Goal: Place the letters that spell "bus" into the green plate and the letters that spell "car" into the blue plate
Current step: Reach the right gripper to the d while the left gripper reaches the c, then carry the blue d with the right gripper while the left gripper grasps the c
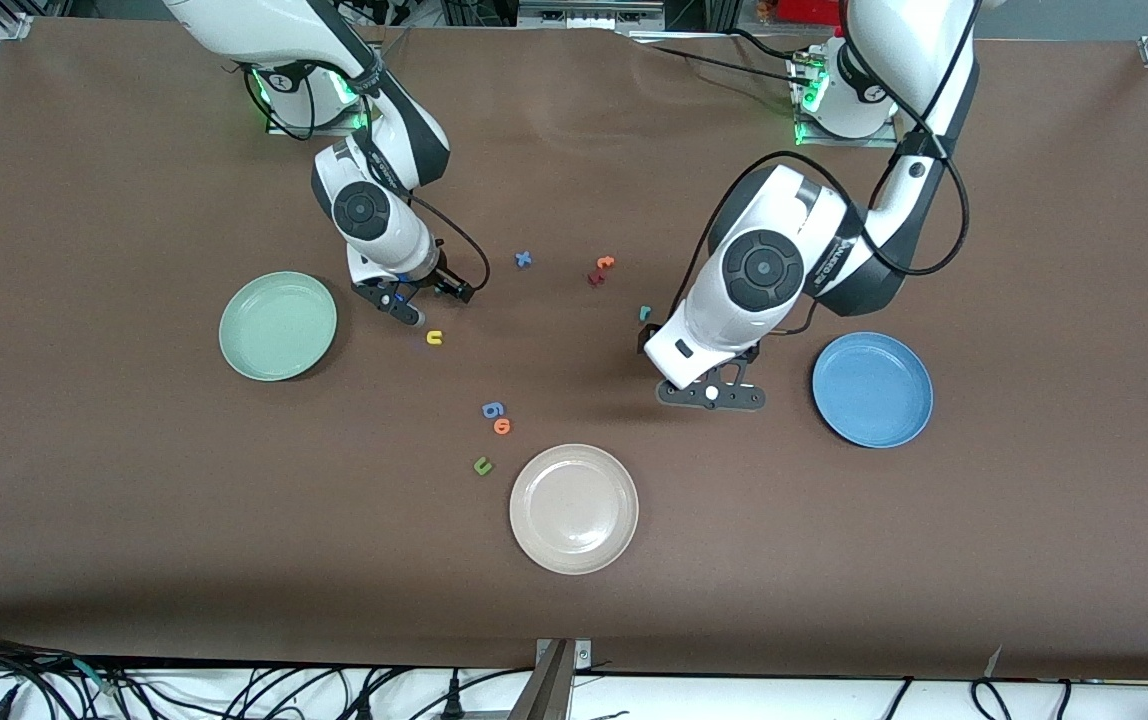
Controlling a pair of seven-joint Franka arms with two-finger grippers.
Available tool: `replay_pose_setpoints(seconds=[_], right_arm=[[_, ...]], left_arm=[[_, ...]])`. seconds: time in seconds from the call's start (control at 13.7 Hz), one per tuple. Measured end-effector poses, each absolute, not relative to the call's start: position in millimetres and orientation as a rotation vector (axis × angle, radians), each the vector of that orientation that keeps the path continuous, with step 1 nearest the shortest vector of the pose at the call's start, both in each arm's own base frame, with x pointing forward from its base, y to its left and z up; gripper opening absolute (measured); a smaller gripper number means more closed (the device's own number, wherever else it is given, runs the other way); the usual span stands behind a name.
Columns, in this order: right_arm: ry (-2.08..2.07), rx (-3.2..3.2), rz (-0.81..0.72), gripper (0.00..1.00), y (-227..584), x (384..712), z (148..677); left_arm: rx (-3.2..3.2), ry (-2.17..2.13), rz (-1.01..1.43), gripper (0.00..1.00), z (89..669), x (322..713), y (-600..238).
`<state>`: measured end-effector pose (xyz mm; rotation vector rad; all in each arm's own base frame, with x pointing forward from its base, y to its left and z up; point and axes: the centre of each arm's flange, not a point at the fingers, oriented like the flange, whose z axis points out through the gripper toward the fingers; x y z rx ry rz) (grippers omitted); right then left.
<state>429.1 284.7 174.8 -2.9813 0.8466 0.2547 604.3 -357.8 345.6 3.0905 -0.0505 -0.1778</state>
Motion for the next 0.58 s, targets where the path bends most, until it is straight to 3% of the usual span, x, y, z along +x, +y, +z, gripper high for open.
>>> replay_pose_setpoints(seconds=[0.15, 0.29, 0.37, 0.58], right_arm=[[0.846, -2.980, 0.252, 0.79, 283, 425, 170], [0.843, -2.979, 0.249, 0.76, 283, 425, 170], [0.840, -2.979, 0.249, 0.70, 283, 425, 170], [0.823, -2.978, 0.238, 0.37, 283, 427, 172]], left_arm=[[3.112, -0.037, -0.163, 0.96, 325, 604, -363], [3.140, 0.032, -0.123, 0.84, 302, 599, -373], [3.153, 0.096, -0.106, 0.84, 292, 595, -381], [3.158, 0.192, -0.065, 0.86, 267, 584, -397]])
